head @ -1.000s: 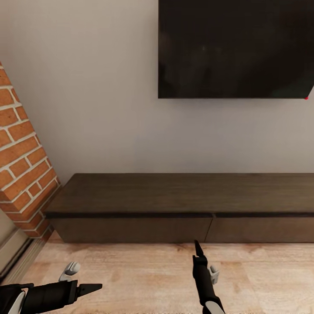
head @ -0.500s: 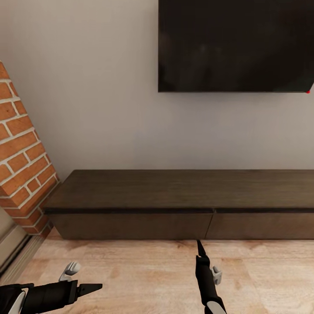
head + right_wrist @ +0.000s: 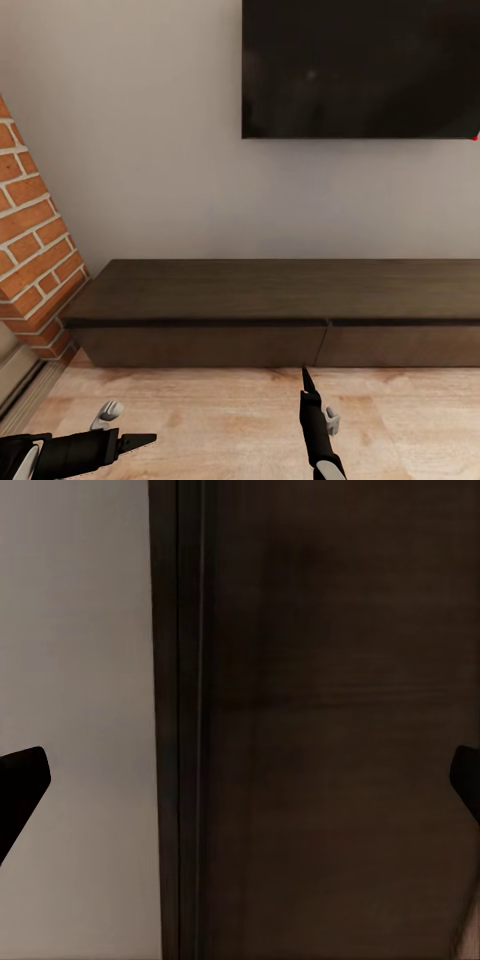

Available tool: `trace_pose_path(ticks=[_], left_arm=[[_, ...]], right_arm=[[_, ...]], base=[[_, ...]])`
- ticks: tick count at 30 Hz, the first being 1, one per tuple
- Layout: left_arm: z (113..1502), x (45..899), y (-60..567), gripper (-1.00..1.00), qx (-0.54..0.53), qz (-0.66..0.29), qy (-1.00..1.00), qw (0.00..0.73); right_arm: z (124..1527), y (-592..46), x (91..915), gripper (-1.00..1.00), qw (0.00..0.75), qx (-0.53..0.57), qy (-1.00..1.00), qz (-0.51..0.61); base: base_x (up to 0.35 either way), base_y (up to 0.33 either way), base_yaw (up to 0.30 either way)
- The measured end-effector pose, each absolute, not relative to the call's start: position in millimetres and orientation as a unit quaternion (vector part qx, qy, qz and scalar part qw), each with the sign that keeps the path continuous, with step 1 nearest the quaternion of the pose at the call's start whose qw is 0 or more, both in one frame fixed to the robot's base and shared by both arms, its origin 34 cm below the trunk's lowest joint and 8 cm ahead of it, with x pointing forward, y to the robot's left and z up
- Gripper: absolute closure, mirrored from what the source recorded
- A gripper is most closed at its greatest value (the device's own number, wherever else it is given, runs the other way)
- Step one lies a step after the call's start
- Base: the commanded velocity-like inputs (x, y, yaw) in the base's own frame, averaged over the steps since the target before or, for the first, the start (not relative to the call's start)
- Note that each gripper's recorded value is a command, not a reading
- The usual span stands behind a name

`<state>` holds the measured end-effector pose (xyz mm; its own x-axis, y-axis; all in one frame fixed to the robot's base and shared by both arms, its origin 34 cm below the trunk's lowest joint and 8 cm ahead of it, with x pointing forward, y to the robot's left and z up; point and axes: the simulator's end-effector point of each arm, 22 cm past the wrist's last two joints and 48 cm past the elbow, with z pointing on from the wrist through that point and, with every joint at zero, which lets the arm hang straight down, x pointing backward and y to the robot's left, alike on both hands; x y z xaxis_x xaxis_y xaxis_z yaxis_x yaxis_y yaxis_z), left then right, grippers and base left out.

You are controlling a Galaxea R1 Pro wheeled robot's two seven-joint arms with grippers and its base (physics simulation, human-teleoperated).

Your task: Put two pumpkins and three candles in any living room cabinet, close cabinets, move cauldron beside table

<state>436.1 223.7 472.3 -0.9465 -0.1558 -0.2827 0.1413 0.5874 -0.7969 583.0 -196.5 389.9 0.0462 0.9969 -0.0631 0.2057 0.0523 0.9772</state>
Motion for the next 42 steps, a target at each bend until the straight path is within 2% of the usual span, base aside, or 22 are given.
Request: trace_pose_path(ticks=[26,42], left_arm=[[472.1,435.8,223.4,-1.0,-0.004,-0.454,0.876,0.163],[462.5,432.2,219.5,-1.0,-0.002,-0.456,0.875,0.161]], right_arm=[[387.0,-220.6,581.4,-1.0,0.484,0.554,0.544,0.404],[377.5,-224.2,578.7,-1.0,0.485,0.557,0.541,0.401]], base=[[0.292,0.0,0.0],[0.037,0.0,0.0]])
